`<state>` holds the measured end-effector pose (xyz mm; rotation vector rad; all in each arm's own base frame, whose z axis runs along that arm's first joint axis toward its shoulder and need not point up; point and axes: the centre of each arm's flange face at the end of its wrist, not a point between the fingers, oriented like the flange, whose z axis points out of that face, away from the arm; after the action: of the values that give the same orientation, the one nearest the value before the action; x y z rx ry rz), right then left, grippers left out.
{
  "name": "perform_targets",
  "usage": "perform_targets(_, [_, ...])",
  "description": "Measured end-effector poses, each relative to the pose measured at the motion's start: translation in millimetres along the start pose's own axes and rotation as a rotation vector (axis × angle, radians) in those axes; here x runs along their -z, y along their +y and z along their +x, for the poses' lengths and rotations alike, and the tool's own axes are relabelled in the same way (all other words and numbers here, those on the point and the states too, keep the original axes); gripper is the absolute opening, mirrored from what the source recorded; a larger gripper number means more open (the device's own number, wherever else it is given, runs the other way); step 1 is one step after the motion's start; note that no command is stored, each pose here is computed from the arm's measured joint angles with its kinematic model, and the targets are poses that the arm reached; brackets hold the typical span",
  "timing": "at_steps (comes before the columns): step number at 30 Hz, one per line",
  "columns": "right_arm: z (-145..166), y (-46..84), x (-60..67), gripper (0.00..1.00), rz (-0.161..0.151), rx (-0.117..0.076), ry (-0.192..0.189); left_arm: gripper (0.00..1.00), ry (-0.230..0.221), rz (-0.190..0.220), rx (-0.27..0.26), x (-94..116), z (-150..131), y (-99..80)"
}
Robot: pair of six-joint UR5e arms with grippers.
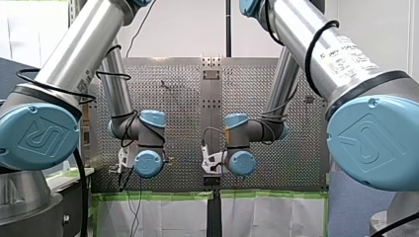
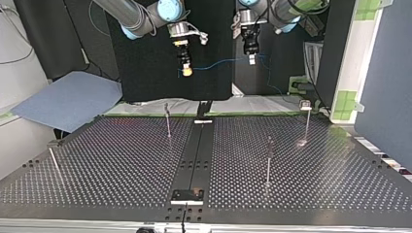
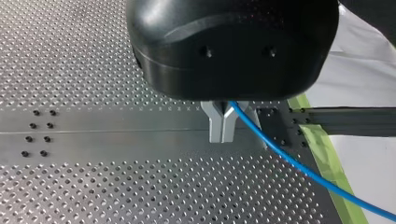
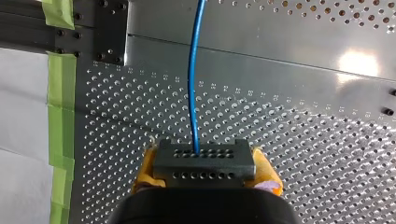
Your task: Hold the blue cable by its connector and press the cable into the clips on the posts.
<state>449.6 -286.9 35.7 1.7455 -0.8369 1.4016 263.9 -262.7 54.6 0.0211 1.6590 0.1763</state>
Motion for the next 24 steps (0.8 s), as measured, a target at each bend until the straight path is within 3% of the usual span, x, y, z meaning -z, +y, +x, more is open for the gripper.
perform_targets(4, [9.0, 6.0, -2.3, 0.00, -0.024, -0.014, 0.001, 0.00, -0.005, 0.028, 0.024, 2.4, -8.6, -4.0])
perform_targets(9, [31.5, 8.6, -4.1, 0.00, -0.027, -0.058, 0.012, 0.00, -0.007, 0.017, 0.040, 0.5, -23.4, 0.6])
perform_targets(15, [64.5, 10.8, -8.4, 0.00, 0.012, -0.115, 0.034, 0.00, -0.022, 0.011, 0.048, -8.1, -46.6, 2.1])
perform_targets(24, [133.5, 9.8, -22.8, 0.00, 0.080, -0.153, 0.111, 0.00, -0.082, -0.019, 0.097, -36.8, -99.8, -1.4])
